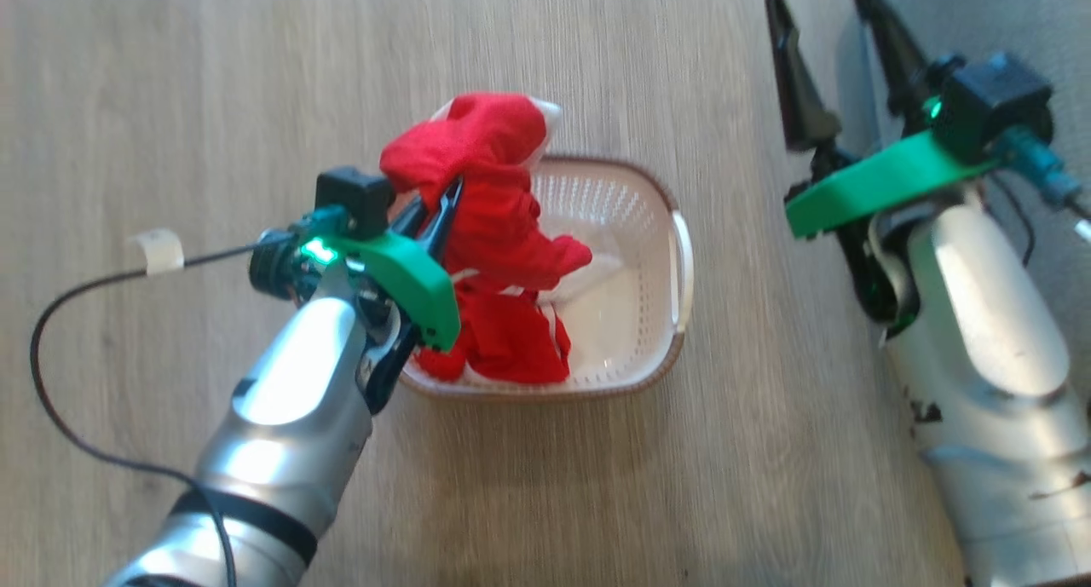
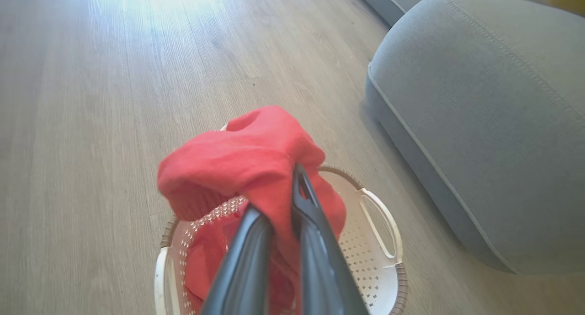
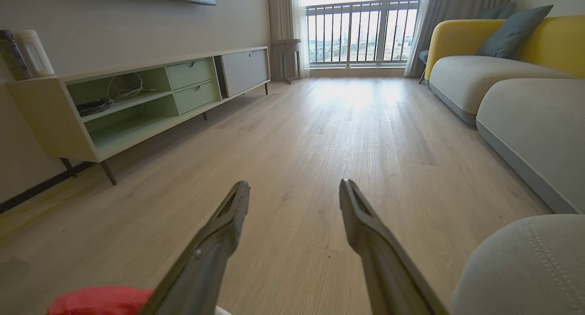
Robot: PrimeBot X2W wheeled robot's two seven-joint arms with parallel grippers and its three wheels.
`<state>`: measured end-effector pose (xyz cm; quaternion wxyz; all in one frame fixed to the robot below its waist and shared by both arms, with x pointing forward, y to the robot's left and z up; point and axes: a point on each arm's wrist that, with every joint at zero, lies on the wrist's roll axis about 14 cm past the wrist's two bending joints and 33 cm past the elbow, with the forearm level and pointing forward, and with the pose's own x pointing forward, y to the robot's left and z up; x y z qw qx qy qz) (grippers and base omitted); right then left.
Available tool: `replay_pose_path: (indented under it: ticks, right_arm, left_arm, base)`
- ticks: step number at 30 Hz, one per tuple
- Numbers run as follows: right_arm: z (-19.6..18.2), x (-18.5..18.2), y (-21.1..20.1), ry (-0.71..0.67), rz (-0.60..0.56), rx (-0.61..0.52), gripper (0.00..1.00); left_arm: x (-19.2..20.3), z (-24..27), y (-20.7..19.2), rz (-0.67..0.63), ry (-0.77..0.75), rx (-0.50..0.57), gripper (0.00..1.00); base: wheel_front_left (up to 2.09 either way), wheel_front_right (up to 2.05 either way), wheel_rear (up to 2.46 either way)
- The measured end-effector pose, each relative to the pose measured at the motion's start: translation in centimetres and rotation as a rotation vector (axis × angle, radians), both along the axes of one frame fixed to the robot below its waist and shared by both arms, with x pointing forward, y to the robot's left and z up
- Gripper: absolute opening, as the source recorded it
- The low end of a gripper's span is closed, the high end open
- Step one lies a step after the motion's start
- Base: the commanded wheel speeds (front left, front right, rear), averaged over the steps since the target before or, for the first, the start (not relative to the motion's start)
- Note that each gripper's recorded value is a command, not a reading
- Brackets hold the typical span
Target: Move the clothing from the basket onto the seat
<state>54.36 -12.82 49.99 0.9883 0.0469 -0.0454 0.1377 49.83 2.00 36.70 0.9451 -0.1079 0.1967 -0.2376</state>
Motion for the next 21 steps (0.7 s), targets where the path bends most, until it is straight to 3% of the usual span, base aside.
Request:
replay_pose_path:
  ticks: [9, 21]
  right_arm:
    - [3.4, -4.0, 0.6, -0.029, 0.013, 0.019, 1.00]
    - [4.3, -8.6, 0.2, -0.022, -0.003, 0.036, 1.00]
  left_arm:
    - [-2.3, 6.1, 1.8, 0.058, -0.127, -0.013, 0.00]
    - [-4.0, 13.9, 2.6, 0.092, -0.328, -0.058, 0.00]
  base:
    - [0.00, 0.00, 0.00]
    - [0.00, 0.00, 0.00]
